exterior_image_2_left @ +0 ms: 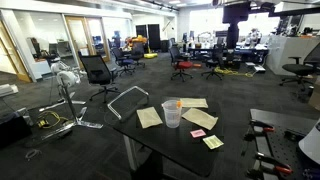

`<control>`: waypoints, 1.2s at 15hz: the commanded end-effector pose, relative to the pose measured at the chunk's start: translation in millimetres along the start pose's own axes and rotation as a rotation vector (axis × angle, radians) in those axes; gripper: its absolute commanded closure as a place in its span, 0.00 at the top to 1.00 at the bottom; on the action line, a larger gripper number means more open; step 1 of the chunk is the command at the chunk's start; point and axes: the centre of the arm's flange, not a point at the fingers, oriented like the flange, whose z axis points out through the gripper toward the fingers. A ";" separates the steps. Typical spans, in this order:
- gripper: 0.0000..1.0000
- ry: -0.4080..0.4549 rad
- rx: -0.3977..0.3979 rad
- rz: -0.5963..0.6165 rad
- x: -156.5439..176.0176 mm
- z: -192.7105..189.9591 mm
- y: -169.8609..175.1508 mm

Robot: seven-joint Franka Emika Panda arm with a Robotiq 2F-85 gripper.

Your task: Remove the marker from the clear cup, put it on the table and then move the cup away from the marker

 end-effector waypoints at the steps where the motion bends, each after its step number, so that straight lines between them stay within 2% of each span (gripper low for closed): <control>1: 1.00 0.000 0.000 0.000 0.0 0.0 0.0; 12: 1.00 0.000 0.000 0.000 0.0 0.0 0.0; 18: 1.00 0.059 -0.008 -0.012 29.3 -4.5 -1.0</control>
